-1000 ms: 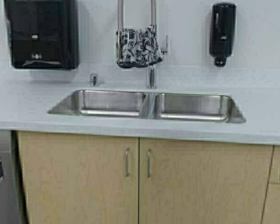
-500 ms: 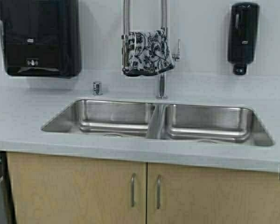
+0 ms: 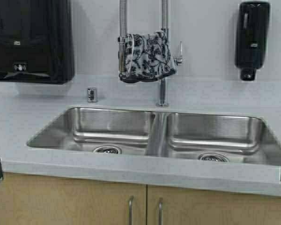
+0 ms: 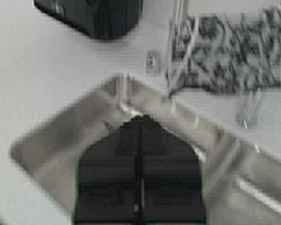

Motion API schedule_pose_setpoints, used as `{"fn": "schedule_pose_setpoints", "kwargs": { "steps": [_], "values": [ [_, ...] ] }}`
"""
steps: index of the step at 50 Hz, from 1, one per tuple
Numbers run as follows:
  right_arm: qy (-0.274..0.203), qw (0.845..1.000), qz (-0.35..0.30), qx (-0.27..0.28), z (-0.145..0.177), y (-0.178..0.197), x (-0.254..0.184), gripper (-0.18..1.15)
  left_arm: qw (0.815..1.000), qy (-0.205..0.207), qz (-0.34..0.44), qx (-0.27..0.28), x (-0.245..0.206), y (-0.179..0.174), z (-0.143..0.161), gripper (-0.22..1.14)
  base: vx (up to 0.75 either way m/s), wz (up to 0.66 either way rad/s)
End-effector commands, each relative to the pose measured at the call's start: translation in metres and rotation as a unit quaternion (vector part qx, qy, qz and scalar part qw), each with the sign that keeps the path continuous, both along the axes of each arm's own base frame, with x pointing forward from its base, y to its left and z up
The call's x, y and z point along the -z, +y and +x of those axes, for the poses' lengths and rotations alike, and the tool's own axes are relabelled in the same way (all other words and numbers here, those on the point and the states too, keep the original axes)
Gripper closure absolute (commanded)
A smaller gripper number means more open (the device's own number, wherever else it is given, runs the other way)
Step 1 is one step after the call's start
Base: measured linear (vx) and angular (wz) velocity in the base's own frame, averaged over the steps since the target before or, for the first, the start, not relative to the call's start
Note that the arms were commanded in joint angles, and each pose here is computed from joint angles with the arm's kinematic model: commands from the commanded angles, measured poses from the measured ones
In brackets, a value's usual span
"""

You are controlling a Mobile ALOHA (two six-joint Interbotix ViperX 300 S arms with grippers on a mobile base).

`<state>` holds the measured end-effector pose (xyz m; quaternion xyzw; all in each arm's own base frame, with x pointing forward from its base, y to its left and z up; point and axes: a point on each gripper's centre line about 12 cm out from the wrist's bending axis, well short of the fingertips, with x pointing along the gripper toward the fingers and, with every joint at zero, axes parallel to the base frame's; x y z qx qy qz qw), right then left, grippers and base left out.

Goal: Get the cloth and wipe up the spill under the wine glass

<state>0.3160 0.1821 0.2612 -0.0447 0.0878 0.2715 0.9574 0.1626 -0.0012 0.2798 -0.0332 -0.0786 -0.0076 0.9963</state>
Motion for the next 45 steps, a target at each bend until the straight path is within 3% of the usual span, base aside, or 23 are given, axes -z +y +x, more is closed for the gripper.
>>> {"fn": "schedule_pose_setpoints", "kwargs": {
  "steps": [1, 11, 21, 33, 45],
  "values": [
    [-0.022, 1.000, 0.015, -0.005, 0.019, 0.013, 0.004, 0.90, 1.000, -0.008, -0.001, 0.000, -0.005, 0.000, 0.000, 0.90, 0.18, 0.10],
    [0.002, 1.000, 0.006, -0.005, 0.038, 0.022, 0.043, 0.77, 1.000, -0.005, 0.000, 0.000, -0.004, 0.000, 0.001, 0.89, 0.16, 0.11],
    [0.039, 0.999, -0.002, 0.007, 0.051, 0.022, 0.088, 0.45, 1.000, -0.003, 0.000, 0.000, -0.003, 0.000, 0.001, 0.90, 0.13, 0.09],
    [0.044, 0.999, 0.013, 0.021, 0.078, 0.024, 0.125, 0.05, 1.000, -0.008, 0.000, 0.000, -0.004, 0.000, 0.000, 0.90, 0.08, 0.05],
    [0.041, 0.998, 0.037, 0.037, 0.105, 0.027, 0.142, 0.01, 1.000, -0.007, 0.001, -0.001, -0.004, 0.000, 0.000, 0.90, 0.05, 0.03]
  ]
}}
